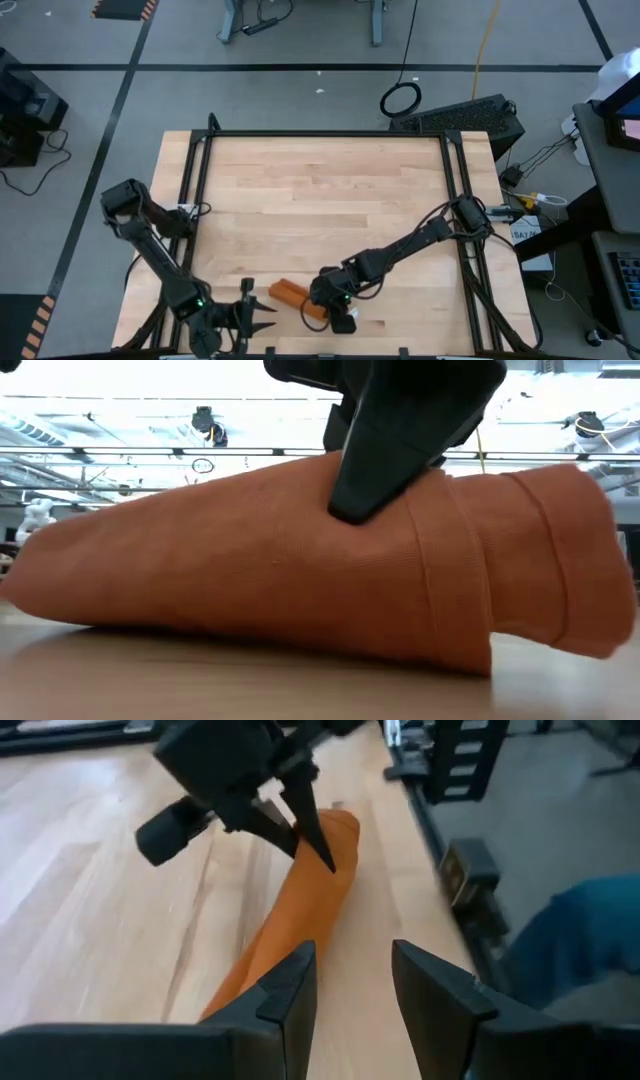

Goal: Roll towel
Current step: Roll the brown towel

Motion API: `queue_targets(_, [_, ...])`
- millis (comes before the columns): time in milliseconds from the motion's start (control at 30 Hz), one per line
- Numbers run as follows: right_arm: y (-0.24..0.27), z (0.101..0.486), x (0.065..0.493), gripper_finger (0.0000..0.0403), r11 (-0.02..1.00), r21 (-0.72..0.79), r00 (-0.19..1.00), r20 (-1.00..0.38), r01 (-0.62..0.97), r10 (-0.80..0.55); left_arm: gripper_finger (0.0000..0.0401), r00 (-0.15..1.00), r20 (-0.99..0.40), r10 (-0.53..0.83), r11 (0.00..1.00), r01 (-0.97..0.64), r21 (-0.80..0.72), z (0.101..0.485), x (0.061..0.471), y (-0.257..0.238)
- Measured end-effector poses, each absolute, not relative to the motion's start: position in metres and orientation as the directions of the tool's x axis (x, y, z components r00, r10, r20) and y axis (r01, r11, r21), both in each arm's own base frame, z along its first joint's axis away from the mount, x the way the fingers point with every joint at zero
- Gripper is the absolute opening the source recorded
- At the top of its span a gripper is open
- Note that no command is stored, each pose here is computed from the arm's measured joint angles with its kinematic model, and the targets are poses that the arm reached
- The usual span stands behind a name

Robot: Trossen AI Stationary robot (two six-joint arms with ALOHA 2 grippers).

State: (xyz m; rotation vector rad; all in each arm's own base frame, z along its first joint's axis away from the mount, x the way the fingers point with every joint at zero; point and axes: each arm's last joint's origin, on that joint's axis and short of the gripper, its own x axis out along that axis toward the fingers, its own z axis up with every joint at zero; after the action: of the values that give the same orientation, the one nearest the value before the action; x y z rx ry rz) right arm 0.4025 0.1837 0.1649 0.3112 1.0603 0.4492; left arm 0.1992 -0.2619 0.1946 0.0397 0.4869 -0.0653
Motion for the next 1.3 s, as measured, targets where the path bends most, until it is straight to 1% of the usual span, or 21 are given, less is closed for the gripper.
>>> queue_targets(167, [0.181, 0.164, 0.403, 0.001, 0.87, 0.45, 0.41, -0.768, -0.199, 0.492, 0.0145, 0.868, -0.496, 0.0, 0.992, 0.062, 0.11, 0.165, 0.212, -0.265])
queue_targets(233, [0.181, 0.164, 0.403, 0.001, 0.871, 0.45, 0.411, -0.768, -0.198, 0.491, 0.0158, 0.857, -0.515, 0.025, 0.988, 0.058, 0.145, 0.156, 0.215, -0.264])
queue_targets(367, [0.181, 0.164, 0.403, 0.0011, 0.871, 0.446, 0.41, -0.769, -0.206, 0.491, 0.0204, 0.834, -0.543, 0.1, 0.966, 0.05, 0.255, 0.138, 0.223, -0.256])
queue_targets(467, [0.181, 0.164, 0.403, 0.0011, 0.871, 0.438, 0.41, -0.769, -0.22, 0.491, 0.0234, 0.802, -0.58, 0.141, 0.952, 0.051, 0.302, 0.126, 0.233, -0.247])
queue_targets(567, [0.181, 0.164, 0.403, 0.0011, 0.872, 0.436, 0.409, -0.77, -0.223, 0.49, 0.0237, 0.733, -0.668, 0.125, 0.948, 0.111, 0.298, 0.112, 0.243, -0.236])
queue_targets(633, [0.18, 0.164, 0.402, 0.0011, 0.875, 0.434, 0.4, -0.778, -0.217, 0.485, 0.0216, 0.702, -0.705, 0.1, 0.956, 0.128, 0.262, 0.109, 0.249, -0.23])
queue_targets(667, [0.179, 0.163, 0.402, 0.0011, 0.877, 0.432, 0.393, -0.784, -0.212, 0.481, 0.0197, 0.693, -0.715, 0.088, 0.961, 0.131, 0.245, 0.109, 0.252, -0.228])
queue_targets(733, [0.178, 0.161, 0.4, 0.0011, 0.883, 0.427, 0.371, -0.801, -0.196, 0.47, 0.0141, 0.675, -0.736, 0.054, 0.968, 0.146, 0.204, 0.11, 0.255, -0.225])
queue_targets(833, [0.176, 0.159, 0.396, 0.0012, 0.891, 0.42, 0.331, -0.827, -0.172, 0.454, 0.0039, 0.65, -0.76, -0.019, 0.976, 0.175, 0.126, 0.117, 0.259, -0.221])
queue_targets(867, [0.176, 0.158, 0.394, 0.0013, 0.893, 0.416, 0.318, -0.835, -0.17, 0.449, 0.0024, 0.644, -0.764, -0.045, 0.98, 0.176, 0.091, 0.121, 0.26, -0.219])
queue_targets(900, [0.175, 0.157, 0.393, 0.0015, 0.895, 0.412, 0.307, -0.841, -0.17, 0.445, 0.0021, 0.644, -0.762, -0.066, 0.985, 0.165, 0.055, 0.126, 0.261, -0.218])
queue_targets(1033, [0.175, 0.157, 0.392, 0.0034, 0.894, 0.417, 0.29, -0.846, -0.167, 0.448, 0.0036, 0.631, -0.757, -0.168, 0.985, 0.133, -0.108, 0.143, 0.266, -0.211])
queue_targets(1167, [0.171, 0.164, 0.387, 0.0071, 0.897, 0.42, 0.244, -0.863, -0.138, 0.442, 0.0036, 0.594, -0.757, -0.273, 0.959, 0.104, -0.263, 0.153, 0.272, -0.201])
queue_targets(1233, [0.168, 0.174, 0.384, 0.0092, 0.909, 0.398, 0.232, -0.879, -0.122, 0.416, 0.0033, 0.571, -0.758, -0.315, 0.938, 0.064, -0.342, 0.155, 0.277, -0.195])
queue_targets(1300, [0.165, 0.183, 0.378, 0.011, 0.929, 0.352, 0.221, -0.903, -0.112, 0.369, 0.0031, 0.571, -0.75, -0.332, 0.918, 0.013, -0.397, 0.156, 0.281, -0.191])
